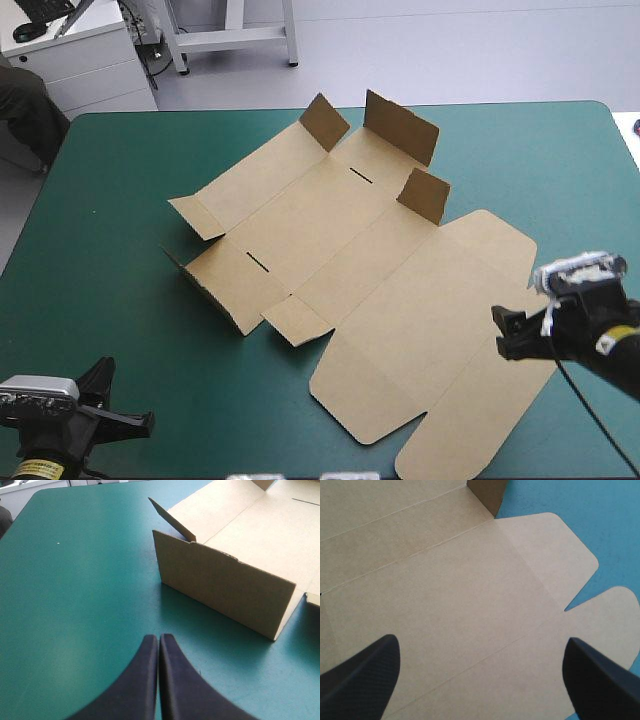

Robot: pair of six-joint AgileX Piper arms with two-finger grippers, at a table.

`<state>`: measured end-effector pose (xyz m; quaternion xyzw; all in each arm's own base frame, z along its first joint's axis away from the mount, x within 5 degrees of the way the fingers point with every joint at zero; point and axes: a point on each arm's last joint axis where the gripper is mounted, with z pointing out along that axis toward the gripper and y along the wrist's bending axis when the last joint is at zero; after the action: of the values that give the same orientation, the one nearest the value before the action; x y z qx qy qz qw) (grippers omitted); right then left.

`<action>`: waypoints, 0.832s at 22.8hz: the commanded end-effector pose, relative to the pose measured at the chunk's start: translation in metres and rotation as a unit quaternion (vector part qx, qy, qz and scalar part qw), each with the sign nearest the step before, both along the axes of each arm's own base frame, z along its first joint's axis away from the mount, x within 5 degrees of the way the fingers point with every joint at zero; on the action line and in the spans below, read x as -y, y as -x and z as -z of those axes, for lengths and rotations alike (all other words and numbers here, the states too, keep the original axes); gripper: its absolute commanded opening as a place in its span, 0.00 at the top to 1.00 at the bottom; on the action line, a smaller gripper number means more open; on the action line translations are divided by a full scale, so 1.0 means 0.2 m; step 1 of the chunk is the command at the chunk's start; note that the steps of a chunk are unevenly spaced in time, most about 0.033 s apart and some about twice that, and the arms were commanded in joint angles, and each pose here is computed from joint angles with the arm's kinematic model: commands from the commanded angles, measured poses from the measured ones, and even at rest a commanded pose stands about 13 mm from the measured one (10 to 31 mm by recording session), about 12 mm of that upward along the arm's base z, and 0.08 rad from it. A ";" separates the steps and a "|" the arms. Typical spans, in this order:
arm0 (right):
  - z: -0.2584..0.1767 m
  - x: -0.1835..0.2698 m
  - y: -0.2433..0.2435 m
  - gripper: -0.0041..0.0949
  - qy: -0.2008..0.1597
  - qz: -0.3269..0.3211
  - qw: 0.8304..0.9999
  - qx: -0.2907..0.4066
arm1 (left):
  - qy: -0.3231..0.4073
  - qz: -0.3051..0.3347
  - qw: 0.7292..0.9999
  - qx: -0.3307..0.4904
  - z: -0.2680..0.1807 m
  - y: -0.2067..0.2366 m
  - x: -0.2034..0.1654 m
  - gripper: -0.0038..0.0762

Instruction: Fold the box

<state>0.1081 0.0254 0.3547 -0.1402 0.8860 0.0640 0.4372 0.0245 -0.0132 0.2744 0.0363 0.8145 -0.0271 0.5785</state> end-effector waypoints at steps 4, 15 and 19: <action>-0.23 -0.05 -0.44 0.14 0.045 -0.044 0.998 -0.030 | 0.014 -0.006 0.999 0.044 -0.08 -0.01 0.00 0.96; -0.06 -0.17 -1.44 0.14 0.107 -0.138 0.972 -0.159 | 0.014 -0.006 0.999 0.044 -0.08 -0.01 0.00 0.96; 0.16 -0.28 -1.84 0.14 0.108 -0.148 0.972 -0.149 | 0.014 -0.006 0.999 0.044 -0.08 -0.01 0.00 0.96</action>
<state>0.4715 0.0700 0.2959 -0.2918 0.9282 0.0538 0.2247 0.0245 -0.0132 0.2744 0.0363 0.8144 -0.0271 0.5785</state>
